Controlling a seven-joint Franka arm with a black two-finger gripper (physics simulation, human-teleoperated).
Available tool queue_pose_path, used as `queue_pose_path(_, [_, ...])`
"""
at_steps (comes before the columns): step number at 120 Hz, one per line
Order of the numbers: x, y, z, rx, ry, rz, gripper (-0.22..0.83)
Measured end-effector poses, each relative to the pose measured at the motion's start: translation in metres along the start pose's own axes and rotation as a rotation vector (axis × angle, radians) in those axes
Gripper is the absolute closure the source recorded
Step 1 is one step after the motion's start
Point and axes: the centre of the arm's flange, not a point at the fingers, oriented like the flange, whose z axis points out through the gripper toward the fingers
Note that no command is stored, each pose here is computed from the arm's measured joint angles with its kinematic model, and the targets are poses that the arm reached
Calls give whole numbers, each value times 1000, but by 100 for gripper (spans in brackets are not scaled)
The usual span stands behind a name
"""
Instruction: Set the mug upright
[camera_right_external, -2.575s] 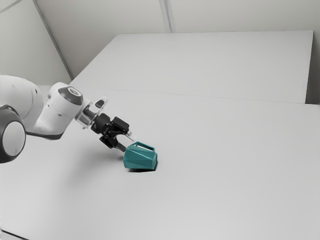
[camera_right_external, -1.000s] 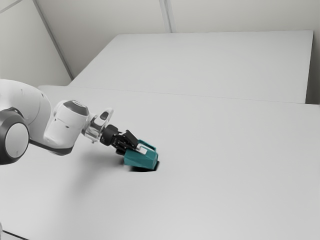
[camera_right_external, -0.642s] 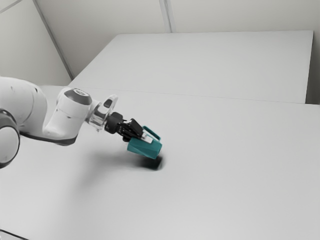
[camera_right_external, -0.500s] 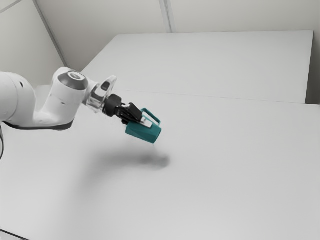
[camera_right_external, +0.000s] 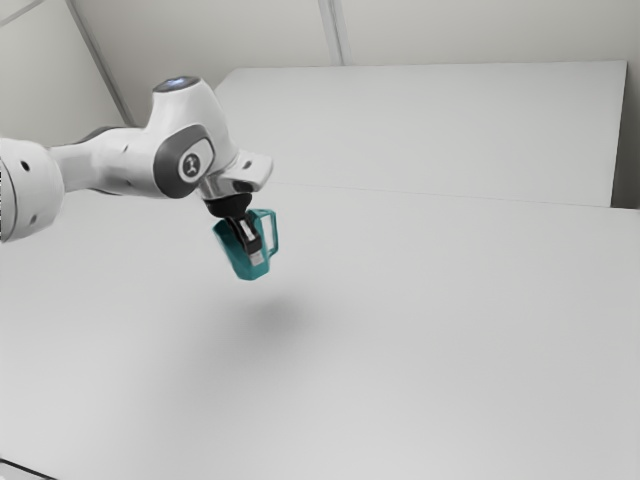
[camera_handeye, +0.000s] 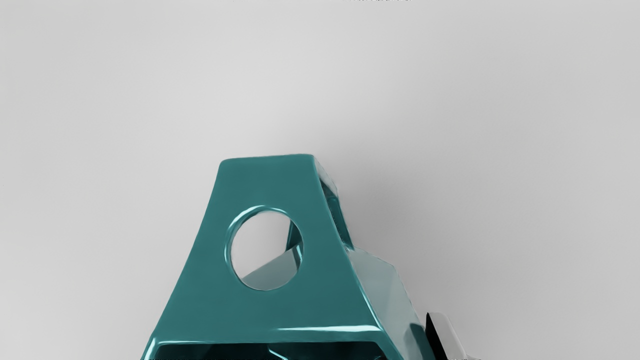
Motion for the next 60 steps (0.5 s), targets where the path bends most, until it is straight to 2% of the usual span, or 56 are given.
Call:
queue_pose_path(23, [13,42,33,95,-23,73,78])
queue_pose_path(41, [11,76,49,118,21,100,78])
queue_pose_path(51, [7,78,51,130,51,81,78])
queue_pose_path(60, [-10,58,52,146,69,20,78])
